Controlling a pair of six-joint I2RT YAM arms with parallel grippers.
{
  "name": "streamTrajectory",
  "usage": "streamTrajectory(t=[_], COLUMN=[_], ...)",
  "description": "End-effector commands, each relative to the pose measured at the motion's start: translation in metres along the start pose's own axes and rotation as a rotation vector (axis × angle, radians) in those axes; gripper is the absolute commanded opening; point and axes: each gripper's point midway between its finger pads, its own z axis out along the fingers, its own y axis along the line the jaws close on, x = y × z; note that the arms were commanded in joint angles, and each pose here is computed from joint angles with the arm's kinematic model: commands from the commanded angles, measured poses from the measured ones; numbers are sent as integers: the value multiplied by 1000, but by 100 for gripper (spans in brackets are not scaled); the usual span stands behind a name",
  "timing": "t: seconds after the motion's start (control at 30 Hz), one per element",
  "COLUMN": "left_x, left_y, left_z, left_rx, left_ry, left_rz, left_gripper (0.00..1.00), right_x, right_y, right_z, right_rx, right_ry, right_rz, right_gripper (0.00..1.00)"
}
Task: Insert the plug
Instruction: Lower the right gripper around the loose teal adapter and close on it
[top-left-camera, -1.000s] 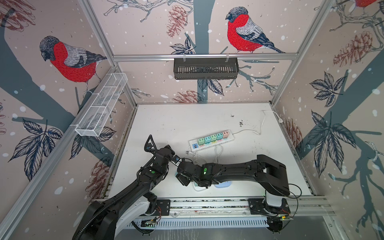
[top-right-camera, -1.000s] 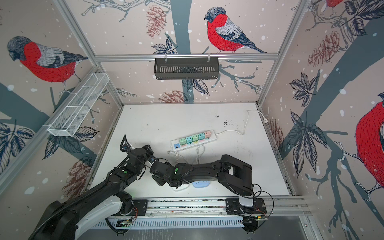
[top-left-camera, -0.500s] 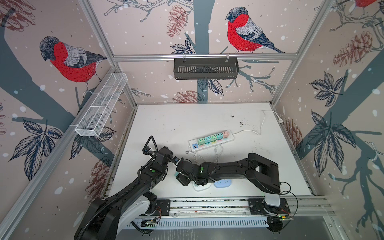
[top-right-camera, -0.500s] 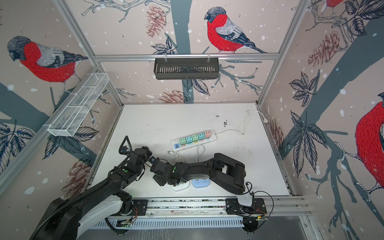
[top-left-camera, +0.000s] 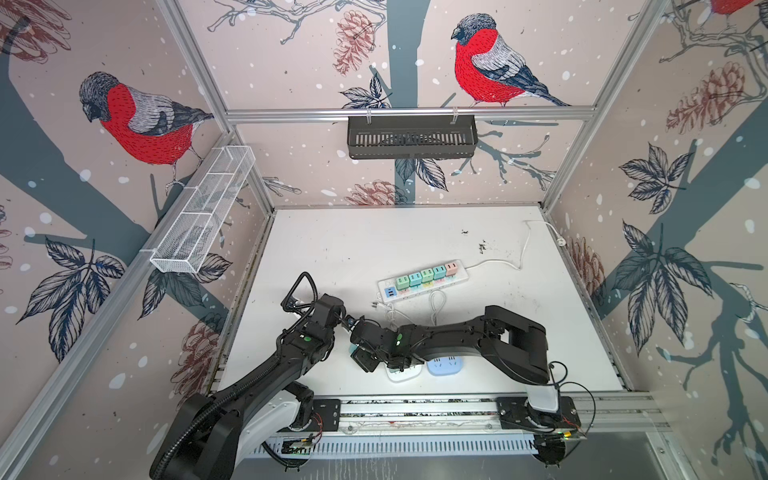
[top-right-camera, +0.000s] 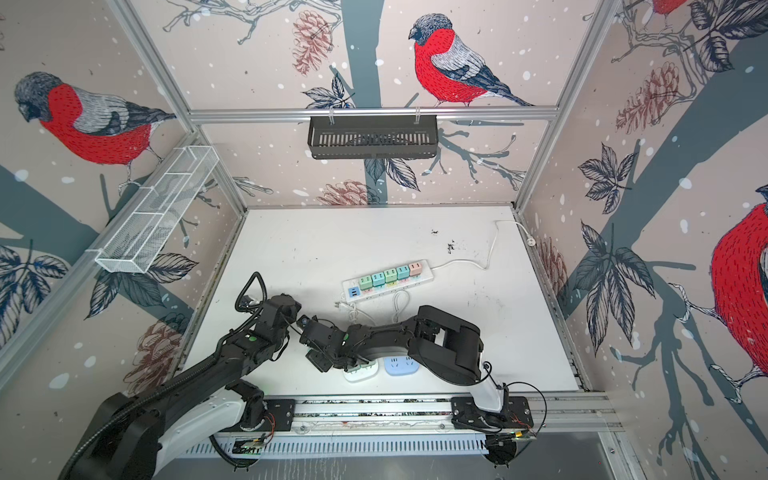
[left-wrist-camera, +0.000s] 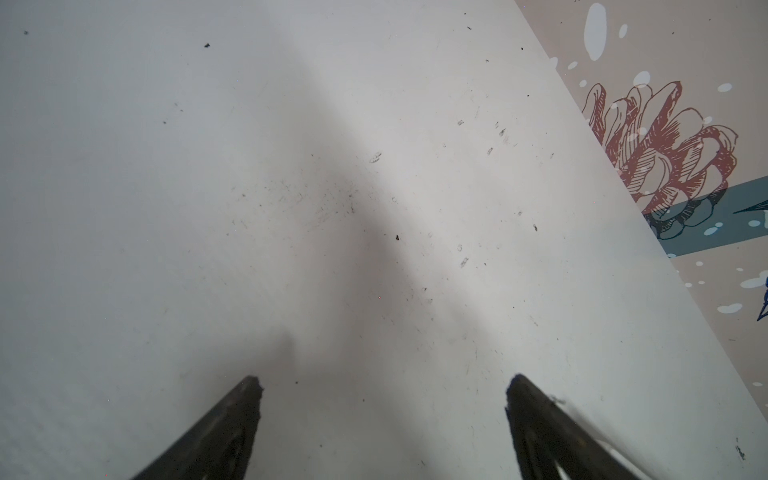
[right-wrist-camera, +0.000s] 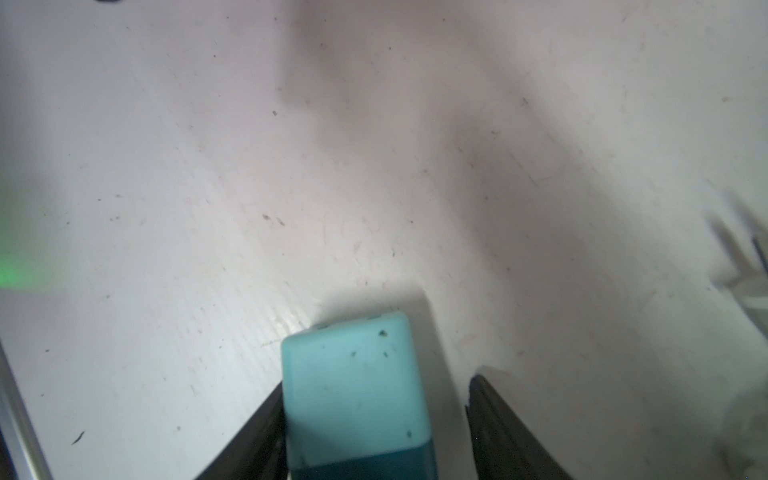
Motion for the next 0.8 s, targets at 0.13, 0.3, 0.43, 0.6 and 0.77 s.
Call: streamTrajectory(t=[0.13, 0.3, 0.43, 0.6, 0.77], left_x=[-4, -6, -11, -18, -29], left_y=[5, 3, 1, -5, -20], left_z=[1, 0, -4, -11, -24], left_rx=[-41, -40, -41, 10, 97], left_ry=[-22, -22, -37, -50, -75], left_rz=[-11, -12, -18, -49, -16], left_gripper=[92, 94, 95, 97, 97], right_x=[8, 7, 3, -11, -35], right_y=[1, 2, 3, 1, -9], right_z=[9, 7, 1, -19, -59], right_rx=[1, -1, -4, -4, 27], right_ry=[26, 18, -4, -68, -190], right_rz=[-11, -10, -7, 11, 29], right_gripper=[58, 47, 36, 33, 27])
